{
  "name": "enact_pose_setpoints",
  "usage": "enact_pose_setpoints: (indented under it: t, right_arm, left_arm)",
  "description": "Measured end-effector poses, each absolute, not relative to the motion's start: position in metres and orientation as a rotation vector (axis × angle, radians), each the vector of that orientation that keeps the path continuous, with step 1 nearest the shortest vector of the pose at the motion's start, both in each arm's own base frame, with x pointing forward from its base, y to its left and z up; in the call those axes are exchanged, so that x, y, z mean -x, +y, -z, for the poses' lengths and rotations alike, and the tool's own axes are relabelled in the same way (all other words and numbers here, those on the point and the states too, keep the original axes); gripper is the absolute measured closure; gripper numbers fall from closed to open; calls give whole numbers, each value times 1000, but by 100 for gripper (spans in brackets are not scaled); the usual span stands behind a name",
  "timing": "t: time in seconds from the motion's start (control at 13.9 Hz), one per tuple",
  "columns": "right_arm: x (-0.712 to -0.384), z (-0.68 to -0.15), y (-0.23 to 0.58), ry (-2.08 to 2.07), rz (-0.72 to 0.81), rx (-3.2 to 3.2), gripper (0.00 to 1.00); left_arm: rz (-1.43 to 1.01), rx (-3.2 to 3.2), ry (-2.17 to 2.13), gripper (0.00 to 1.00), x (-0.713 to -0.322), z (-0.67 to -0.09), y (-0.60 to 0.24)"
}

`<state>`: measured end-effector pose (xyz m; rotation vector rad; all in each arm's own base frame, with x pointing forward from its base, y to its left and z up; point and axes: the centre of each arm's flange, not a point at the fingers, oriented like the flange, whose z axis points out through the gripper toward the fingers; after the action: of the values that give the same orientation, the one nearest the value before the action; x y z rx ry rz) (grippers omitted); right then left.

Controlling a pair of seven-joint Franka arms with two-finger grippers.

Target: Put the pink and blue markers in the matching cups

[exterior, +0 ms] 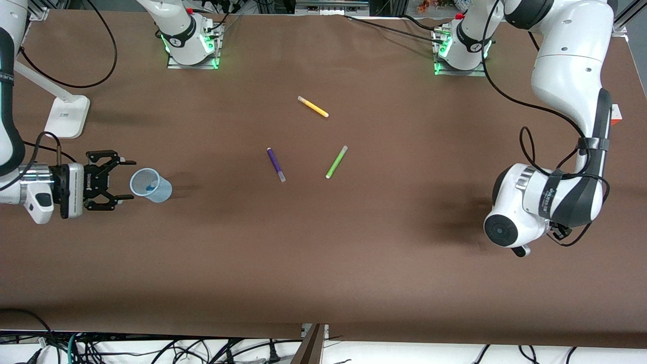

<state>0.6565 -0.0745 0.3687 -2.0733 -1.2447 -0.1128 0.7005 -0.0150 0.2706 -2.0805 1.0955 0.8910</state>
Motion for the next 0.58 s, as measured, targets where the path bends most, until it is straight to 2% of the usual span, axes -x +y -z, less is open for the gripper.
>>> enact_pose_setpoints:
  t: [0.14,0.36,0.58]
  right_arm:
    - [-660,-393,-78,-1088,28,2228,0]
    - [-664,-427,-73,-848,-161,2454,0]
    - [-665,-454,-32,-670,-328,2671,0]
  left_arm:
    - [-851,2102,1068,0,-699,-303,-38]
    - [-688,2338,1008,0,-688,-388,-69]
    - [-490,2605,837,0,-664,-475,-84]
